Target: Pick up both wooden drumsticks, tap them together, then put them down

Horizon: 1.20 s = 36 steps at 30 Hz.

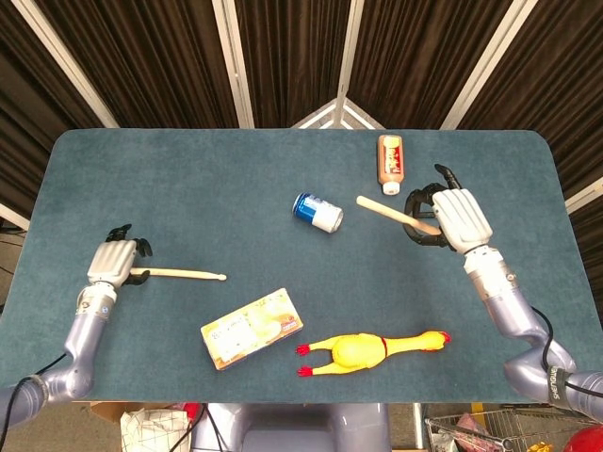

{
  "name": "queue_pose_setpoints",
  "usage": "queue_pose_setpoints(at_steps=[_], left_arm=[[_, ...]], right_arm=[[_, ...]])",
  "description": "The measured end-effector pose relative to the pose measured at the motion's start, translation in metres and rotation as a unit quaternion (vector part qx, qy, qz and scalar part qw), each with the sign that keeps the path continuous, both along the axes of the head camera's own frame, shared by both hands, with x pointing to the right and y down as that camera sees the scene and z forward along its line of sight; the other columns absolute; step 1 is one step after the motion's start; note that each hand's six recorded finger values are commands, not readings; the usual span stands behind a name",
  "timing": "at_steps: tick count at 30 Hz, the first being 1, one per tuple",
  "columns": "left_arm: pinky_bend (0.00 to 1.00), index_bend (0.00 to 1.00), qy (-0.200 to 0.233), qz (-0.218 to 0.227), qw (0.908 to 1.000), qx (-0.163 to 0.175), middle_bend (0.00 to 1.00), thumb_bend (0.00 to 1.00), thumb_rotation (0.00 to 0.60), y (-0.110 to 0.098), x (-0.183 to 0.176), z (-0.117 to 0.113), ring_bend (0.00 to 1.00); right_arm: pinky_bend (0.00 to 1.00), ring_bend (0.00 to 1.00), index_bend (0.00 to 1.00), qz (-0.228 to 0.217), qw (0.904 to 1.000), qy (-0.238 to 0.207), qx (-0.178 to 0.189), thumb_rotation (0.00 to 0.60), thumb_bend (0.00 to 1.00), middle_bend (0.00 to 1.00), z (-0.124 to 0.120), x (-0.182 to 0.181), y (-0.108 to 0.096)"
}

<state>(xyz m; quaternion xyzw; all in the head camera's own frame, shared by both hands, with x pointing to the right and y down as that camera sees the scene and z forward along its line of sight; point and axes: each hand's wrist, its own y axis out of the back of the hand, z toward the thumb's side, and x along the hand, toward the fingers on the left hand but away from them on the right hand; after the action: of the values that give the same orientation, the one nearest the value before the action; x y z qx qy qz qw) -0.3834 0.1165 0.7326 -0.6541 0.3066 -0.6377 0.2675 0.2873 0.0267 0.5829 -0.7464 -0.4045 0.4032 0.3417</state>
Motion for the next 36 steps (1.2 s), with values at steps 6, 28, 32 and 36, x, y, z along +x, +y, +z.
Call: queue_pose_setpoints(at_steps=[6, 28, 32, 36], left_arm=[[0.00, 0.45, 0.013, 0.016, 0.9998, 0.003, 0.42, 0.44, 0.600, -0.001, 0.017, 0.002, 0.02], [0.00, 0.46, -0.024, 0.071, 0.9961, -0.046, 0.44, 0.44, 0.600, 0.010, 0.033, 0.000, 0.02], [0.00, 0.48, -0.030, 0.078, 0.9954, -0.047, 0.47, 0.44, 0.600, 0.011, 0.038, 0.002, 0.02], [0.00, 0.49, -0.042, 0.090, 0.9942, -0.042, 0.49, 0.44, 0.600, 0.012, 0.042, 0.003, 0.03]], right_arm=[[0.00, 0.38, 0.66, 0.003, 1.0000, 0.006, 0.000, 0.600, 0.48, 0.64, 0.000, 0.002, 0.000], [0.01, 0.38, 0.66, 0.023, 0.9995, 0.021, -0.007, 0.600, 0.48, 0.64, 0.008, 0.021, 0.001], [0.01, 0.38, 0.66, 0.025, 0.9994, 0.024, -0.005, 0.600, 0.49, 0.64, 0.008, 0.024, 0.001], [0.01, 0.38, 0.66, 0.028, 0.9993, 0.023, -0.004, 0.600, 0.50, 0.64, 0.008, 0.026, 0.001]])
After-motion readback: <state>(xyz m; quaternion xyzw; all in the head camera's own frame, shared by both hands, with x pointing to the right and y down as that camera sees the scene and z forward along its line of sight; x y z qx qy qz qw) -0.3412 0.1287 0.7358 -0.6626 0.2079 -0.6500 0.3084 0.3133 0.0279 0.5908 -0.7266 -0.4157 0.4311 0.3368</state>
